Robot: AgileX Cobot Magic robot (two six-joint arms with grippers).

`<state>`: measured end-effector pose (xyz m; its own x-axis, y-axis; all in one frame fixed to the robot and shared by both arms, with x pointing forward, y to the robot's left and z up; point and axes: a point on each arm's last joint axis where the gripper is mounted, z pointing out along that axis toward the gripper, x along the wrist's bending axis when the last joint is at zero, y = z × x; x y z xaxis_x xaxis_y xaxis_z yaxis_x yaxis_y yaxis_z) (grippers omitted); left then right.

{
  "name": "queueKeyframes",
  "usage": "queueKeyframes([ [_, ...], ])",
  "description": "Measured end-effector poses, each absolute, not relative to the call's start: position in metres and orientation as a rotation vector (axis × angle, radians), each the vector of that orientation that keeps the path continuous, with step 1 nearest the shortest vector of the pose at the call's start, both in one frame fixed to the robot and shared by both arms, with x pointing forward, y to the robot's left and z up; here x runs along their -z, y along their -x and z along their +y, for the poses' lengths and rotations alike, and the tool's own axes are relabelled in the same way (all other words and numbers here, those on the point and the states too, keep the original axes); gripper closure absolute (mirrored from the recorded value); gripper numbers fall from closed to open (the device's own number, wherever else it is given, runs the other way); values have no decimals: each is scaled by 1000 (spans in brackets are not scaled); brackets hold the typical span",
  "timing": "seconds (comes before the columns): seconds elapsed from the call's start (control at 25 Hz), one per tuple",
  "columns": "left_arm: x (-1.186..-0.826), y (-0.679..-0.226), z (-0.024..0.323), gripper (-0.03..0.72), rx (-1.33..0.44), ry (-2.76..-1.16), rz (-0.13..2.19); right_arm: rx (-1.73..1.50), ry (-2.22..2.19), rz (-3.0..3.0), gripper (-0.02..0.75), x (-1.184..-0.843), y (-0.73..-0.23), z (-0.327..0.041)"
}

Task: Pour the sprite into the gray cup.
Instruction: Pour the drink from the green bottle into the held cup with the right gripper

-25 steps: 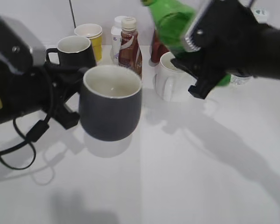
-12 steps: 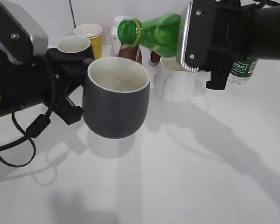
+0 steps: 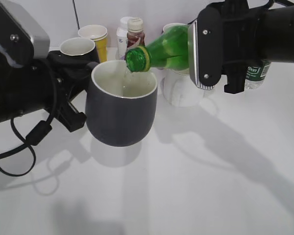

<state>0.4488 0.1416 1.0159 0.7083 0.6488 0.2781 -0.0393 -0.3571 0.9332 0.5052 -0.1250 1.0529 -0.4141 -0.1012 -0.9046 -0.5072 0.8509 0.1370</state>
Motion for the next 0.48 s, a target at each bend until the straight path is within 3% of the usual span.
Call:
queueKeyframes([
  [0.48,-1016,-449,141,636,-776,-1813,470,-445,505,1944,311,-1054,-506,-125],
])
